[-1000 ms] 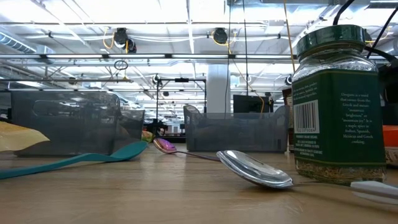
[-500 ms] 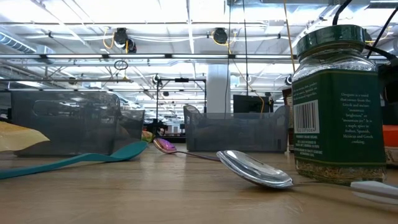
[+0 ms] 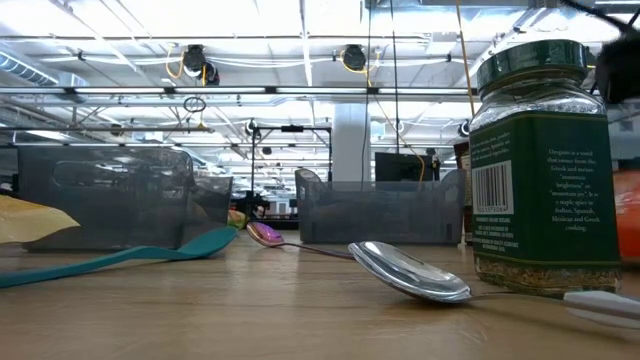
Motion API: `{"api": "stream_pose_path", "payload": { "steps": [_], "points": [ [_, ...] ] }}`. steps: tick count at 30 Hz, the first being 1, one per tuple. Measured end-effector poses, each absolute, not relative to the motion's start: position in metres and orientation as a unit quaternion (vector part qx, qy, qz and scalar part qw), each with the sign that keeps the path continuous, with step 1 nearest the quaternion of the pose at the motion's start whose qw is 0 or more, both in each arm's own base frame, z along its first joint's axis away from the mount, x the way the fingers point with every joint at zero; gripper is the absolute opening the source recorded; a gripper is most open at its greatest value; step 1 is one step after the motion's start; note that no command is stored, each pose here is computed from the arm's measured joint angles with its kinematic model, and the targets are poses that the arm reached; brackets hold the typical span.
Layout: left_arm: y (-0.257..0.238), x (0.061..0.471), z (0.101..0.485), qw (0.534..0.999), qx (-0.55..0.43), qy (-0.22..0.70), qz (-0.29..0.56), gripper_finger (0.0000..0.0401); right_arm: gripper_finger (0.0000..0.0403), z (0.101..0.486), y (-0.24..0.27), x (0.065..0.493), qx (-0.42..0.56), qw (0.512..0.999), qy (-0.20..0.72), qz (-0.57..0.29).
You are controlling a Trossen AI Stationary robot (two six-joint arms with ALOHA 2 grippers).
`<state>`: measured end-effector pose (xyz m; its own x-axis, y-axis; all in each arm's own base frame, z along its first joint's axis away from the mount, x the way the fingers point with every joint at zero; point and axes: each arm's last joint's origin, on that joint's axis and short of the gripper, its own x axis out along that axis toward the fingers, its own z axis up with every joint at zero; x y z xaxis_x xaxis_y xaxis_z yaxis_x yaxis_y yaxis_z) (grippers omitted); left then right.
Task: Pick & Place Food Item
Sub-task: Put the orange noodle pack into the left black bin
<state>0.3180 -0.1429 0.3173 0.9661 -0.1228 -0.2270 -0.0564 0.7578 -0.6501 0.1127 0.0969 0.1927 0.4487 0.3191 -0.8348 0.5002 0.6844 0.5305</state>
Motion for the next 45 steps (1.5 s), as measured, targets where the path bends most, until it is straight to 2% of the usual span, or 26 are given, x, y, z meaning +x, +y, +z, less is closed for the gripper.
{"api": "stream_pose_path", "payload": {
  "steps": [4,10,19,28,35,40,45],
  "points": [
    [-0.140,0.319,0.317,0.929,-0.348,0.127,-0.013,0.0207,0.0000,0.221,0.092,0.115,0.364,0.765,0.526,-0.067],
    [-0.134,0.322,0.317,0.931,-0.344,0.124,-0.005,0.0207,0.0000,0.262,0.086,0.121,0.339,0.803,0.485,-0.066],
    [-0.121,0.328,0.319,0.932,-0.339,0.128,-0.024,0.0207,0.0000,0.302,0.085,0.139,0.297,0.841,0.450,-0.040],
    [-0.102,0.330,0.378,0.958,-0.235,0.165,-0.006,0.0207,0.0000,0.339,0.096,0.170,0.239,0.871,0.428,-0.003],
    [-0.087,0.322,0.421,0.972,-0.175,0.159,-0.004,0.0207,0.0000,0.371,0.102,0.188,0.210,0.890,0.402,0.040],
    [-0.088,0.328,0.427,0.974,-0.129,0.185,-0.010,0.0207,0.0000,0.393,0.111,0.201,0.196,0.903,0.372,0.093],
    [-0.099,0.352,0.427,0.972,-0.103,0.203,-0.057,0.0207,0.0000,0.406,0.122,0.216,0.188,0.908,0.335,0.170]
  ]
}}
